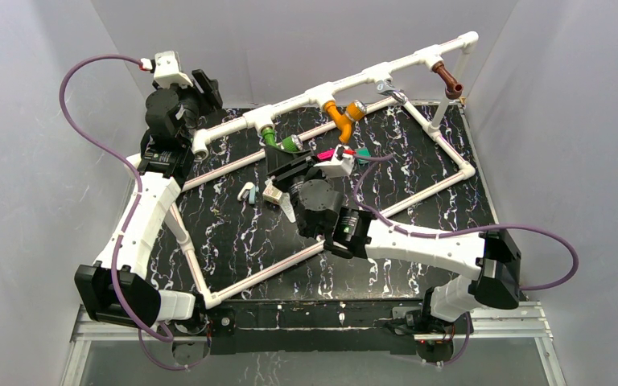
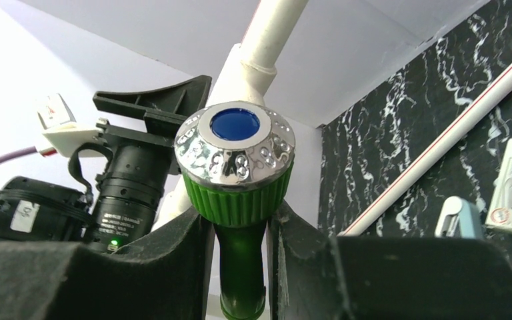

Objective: Install the water faucets

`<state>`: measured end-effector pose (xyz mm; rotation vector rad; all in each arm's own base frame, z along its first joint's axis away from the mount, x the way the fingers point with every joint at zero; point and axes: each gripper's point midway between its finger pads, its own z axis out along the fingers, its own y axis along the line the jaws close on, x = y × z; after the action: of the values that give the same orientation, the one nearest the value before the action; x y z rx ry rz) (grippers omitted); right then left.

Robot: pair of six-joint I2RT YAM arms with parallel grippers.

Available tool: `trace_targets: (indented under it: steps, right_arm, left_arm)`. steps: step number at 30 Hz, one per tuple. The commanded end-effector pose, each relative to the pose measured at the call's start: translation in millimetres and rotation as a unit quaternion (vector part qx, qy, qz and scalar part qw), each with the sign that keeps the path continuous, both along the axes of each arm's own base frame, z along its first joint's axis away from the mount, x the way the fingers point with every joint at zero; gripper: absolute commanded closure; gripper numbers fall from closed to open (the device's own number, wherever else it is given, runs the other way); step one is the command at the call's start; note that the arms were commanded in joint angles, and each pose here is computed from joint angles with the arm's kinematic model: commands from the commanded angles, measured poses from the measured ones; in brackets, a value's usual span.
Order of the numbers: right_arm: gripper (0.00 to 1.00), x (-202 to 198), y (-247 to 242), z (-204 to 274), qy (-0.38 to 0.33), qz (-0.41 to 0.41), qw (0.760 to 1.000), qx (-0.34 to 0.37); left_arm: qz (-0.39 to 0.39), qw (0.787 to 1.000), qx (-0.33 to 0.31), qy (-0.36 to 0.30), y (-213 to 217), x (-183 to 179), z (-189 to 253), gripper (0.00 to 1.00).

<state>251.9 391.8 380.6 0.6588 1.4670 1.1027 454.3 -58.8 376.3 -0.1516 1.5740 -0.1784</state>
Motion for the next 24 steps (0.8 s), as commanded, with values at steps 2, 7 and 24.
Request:
trace_targets:
  steps: [2,7,24]
  right_arm:
    - [0.99,21.2,-17.9,-17.2,0.048,-0.034,0.998,0.026]
    - [0.99,23.6,-21.1,-16.4,0.058,-0.029,0.996,0.053]
    - [0.99,28.3,-23.0,-11.9,0.066,-0.017,0.994,0.082]
  left_arm:
    - [0.003,0.961,0.043,0.274,5.9,-19.8,-192.5,0.42]
    - [0.002,0.961,0.041,0.275,5.3,-19.7,-192.6,0.42]
    - [-0.001,0.961,0.038,0.275,3.3,-19.7,-193.1,0.42]
